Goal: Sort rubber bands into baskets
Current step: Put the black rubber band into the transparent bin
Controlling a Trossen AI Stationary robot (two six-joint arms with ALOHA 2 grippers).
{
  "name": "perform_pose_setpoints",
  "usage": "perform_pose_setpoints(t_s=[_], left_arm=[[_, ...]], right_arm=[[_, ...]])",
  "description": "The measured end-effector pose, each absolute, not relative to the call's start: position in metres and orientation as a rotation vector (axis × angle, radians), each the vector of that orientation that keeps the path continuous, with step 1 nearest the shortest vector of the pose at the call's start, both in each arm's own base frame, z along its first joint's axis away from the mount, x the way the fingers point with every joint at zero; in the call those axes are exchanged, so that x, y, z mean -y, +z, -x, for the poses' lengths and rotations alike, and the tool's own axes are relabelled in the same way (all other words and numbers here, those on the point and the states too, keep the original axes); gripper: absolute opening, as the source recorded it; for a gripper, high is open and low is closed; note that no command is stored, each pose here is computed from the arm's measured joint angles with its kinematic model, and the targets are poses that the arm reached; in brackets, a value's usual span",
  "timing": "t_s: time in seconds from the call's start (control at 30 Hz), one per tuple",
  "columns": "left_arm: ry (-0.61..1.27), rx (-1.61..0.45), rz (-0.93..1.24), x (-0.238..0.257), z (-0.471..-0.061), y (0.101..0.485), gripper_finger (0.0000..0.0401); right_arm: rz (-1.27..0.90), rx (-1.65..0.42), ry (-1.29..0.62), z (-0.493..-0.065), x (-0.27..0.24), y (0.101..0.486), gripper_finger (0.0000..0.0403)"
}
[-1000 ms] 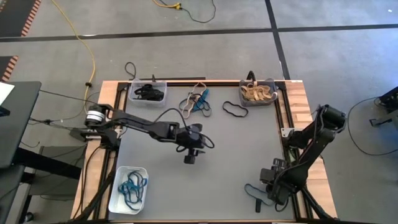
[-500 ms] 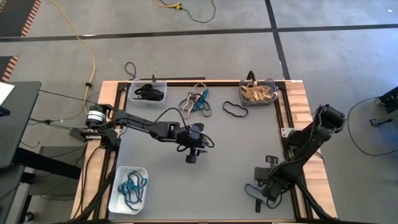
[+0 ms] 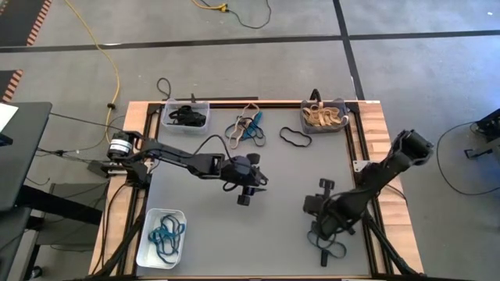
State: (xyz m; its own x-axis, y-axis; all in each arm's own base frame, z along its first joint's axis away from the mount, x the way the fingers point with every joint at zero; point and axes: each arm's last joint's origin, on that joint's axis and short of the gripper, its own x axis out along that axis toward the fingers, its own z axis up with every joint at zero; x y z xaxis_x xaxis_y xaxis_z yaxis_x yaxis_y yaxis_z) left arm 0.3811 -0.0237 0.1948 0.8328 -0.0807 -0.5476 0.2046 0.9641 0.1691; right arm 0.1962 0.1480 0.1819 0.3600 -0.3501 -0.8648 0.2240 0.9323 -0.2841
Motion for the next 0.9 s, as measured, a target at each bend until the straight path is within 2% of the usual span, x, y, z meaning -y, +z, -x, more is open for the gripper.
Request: perform_pose_setpoints(t_s=[0.3, 0.9], left_arm=[[0.016, -0.522, -0.428, 0.046, -0.382, 0.2, 0.0167], [0.152, -0.53, -0.446, 0.051, -0.38, 0.201, 0.0167]], right_arm=[[0.06, -0.995, -0.613, -0.227, -0.108, 0.185, 0.0017], [-0.028, -0.72, -0.612, -0.28, -0.071, 0.199, 0.0017]])
